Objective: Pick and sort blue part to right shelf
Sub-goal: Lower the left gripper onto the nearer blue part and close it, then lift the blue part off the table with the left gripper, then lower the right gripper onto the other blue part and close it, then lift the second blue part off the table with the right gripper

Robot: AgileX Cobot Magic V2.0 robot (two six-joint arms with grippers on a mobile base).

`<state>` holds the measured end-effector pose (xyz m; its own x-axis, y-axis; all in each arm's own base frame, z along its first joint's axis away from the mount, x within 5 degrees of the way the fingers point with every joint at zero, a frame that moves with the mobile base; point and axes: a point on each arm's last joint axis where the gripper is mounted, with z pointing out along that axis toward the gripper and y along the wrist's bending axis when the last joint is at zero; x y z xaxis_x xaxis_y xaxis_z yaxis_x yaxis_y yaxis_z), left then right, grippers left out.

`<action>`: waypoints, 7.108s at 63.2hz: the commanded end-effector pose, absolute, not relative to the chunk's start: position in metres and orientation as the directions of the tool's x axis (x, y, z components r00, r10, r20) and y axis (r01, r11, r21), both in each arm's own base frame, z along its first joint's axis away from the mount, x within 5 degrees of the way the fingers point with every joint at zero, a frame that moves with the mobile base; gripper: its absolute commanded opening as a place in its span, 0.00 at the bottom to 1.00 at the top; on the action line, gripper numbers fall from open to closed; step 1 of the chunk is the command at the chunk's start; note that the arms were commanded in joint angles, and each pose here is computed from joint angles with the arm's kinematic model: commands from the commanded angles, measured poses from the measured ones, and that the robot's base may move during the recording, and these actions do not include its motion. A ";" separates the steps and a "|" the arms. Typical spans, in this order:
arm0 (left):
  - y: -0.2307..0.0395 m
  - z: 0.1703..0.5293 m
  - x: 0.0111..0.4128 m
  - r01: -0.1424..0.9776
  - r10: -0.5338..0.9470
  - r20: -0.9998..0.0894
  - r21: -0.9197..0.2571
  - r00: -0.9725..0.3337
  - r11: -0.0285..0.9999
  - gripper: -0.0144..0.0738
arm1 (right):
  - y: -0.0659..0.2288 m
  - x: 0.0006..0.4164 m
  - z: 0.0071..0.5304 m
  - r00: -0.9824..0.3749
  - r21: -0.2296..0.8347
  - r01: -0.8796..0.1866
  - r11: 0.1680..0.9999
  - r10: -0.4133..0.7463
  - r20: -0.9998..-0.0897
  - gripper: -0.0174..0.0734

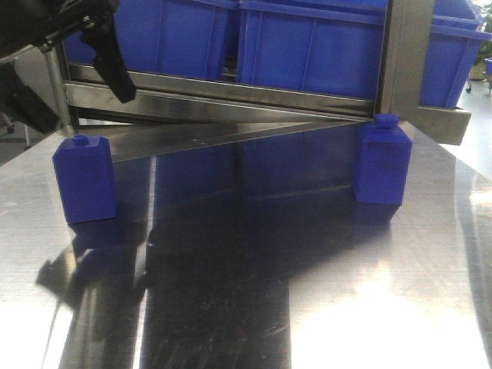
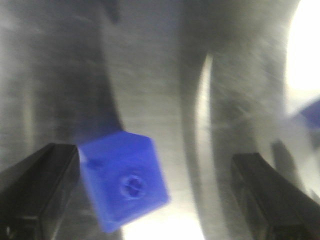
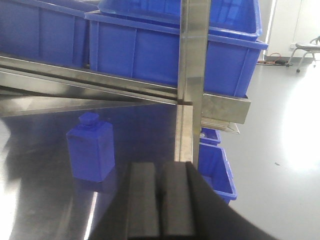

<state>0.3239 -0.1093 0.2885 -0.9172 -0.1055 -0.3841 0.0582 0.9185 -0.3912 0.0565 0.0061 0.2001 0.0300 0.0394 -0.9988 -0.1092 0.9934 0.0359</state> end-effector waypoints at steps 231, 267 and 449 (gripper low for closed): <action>-0.033 0.371 0.102 0.280 0.057 -0.946 -0.037 -0.320 0.959 0.48 | 0.100 0.199 0.381 -0.494 0.209 -0.349 0.914 0.010 -0.869 0.81; -0.033 0.370 0.102 0.280 0.058 -0.945 -0.037 -0.323 0.959 0.48 | 0.128 0.315 0.360 -0.878 0.103 -0.016 0.995 0.035 -0.477 0.81; -0.002 0.328 0.024 0.297 -0.042 -0.998 -0.025 0.050 0.955 0.48 | 0.022 0.075 0.334 -0.066 -0.022 -0.294 0.956 -0.043 -0.997 0.50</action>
